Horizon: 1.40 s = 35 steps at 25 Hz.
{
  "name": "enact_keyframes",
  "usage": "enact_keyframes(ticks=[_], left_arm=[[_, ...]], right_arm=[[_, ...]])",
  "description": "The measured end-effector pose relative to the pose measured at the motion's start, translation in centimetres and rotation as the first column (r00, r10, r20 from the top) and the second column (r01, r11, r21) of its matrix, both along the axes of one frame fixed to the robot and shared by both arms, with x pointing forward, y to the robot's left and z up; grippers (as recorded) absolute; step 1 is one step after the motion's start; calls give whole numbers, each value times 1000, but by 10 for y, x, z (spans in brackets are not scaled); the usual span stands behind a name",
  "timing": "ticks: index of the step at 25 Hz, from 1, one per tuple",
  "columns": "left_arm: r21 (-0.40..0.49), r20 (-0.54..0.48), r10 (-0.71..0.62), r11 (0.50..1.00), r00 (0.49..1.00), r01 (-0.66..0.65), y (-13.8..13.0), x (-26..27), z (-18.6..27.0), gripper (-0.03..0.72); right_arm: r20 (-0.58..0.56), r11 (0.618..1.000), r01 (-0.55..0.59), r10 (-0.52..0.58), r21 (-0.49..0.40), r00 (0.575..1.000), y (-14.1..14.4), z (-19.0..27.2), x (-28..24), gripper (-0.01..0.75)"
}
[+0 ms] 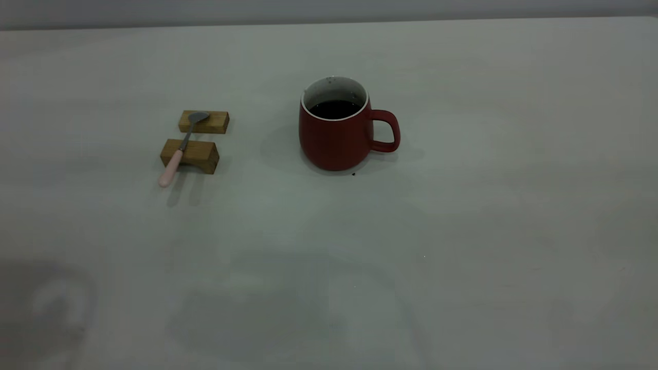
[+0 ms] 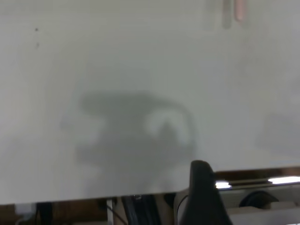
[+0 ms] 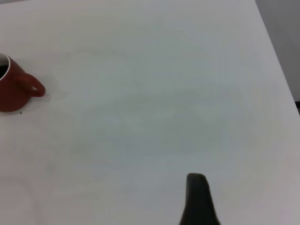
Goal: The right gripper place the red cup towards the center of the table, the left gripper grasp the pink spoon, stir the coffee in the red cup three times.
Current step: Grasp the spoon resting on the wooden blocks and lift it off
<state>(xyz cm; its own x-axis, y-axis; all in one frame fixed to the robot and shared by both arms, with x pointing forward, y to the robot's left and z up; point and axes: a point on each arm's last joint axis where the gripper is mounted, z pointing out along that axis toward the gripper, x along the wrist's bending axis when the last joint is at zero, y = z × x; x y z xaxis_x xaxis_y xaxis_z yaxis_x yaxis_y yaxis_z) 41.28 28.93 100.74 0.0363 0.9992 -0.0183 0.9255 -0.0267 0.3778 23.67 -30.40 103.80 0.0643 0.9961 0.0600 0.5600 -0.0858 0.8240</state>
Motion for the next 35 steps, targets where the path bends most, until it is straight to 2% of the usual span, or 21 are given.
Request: enact_keyframes(ticks=[11,16,27,35], left_arm=[[-1,-138,7,1000,990,-7,-9,102,-72,585],[-4,-159,-46,999,986,46,-31,138,-111,585],[-13,-227,-103,995,968,102,-76,186,-174,585],[-16,-284,-44,999,958,41,-82,199,-200,585]], right_arm=[[0,1000,1,-1,1,1000,0,0,0,586],[0,1000,1,-1,1,1000,0,0,0,586],[0,1000,1,-1,1,1000,0,0,0,586],[0,1000,1,-1,1,1000,0,0,0,586]])
